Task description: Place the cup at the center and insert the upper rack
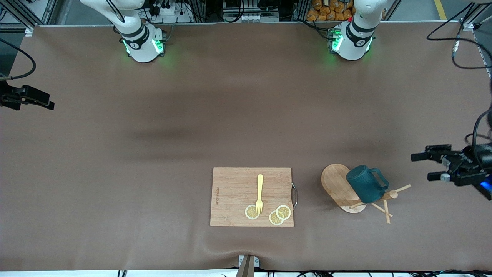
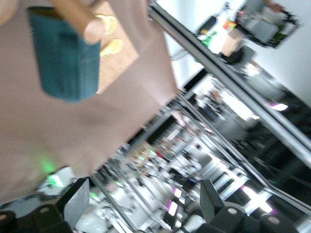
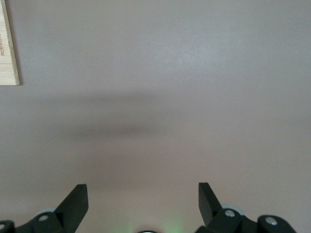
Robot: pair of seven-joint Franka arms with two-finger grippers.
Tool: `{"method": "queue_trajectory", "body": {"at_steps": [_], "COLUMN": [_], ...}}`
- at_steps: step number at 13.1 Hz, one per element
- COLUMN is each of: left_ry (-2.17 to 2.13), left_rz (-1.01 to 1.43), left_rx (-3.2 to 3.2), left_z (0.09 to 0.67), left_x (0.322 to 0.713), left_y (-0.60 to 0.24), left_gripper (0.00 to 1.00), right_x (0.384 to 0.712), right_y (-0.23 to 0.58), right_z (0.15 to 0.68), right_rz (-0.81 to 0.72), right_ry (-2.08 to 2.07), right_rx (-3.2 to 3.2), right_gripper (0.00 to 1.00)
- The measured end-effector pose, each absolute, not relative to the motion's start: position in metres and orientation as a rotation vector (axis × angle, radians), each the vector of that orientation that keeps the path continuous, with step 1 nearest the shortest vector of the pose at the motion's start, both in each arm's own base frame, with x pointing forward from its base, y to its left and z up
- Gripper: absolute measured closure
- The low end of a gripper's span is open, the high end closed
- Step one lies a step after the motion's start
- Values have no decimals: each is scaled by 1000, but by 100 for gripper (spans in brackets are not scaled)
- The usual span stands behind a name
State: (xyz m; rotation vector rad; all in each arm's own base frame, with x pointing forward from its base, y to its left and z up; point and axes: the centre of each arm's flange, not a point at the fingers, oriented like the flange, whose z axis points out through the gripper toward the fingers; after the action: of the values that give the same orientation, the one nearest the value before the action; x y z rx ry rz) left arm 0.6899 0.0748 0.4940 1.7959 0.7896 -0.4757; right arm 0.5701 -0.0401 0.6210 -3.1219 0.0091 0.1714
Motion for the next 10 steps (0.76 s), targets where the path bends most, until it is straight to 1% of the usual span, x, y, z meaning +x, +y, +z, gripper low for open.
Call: {"method": "queue_trajectory", "body": {"at_steps": [5, 10], "left_ry": [770, 648], "left_rz": [-353, -198], "left_rx": [2194, 2669], "left_z": [567, 615], "left_x": [652, 616], "left_y": [47, -24], "left_gripper": [0, 0], "right_x": [570, 570], "right_y": [-40, -37], "right_z": [621, 629], "right_rz": [170, 146], "right_ry": [8, 0], "right_rx": [-3122, -3123], "right_gripper": [0, 0]}}
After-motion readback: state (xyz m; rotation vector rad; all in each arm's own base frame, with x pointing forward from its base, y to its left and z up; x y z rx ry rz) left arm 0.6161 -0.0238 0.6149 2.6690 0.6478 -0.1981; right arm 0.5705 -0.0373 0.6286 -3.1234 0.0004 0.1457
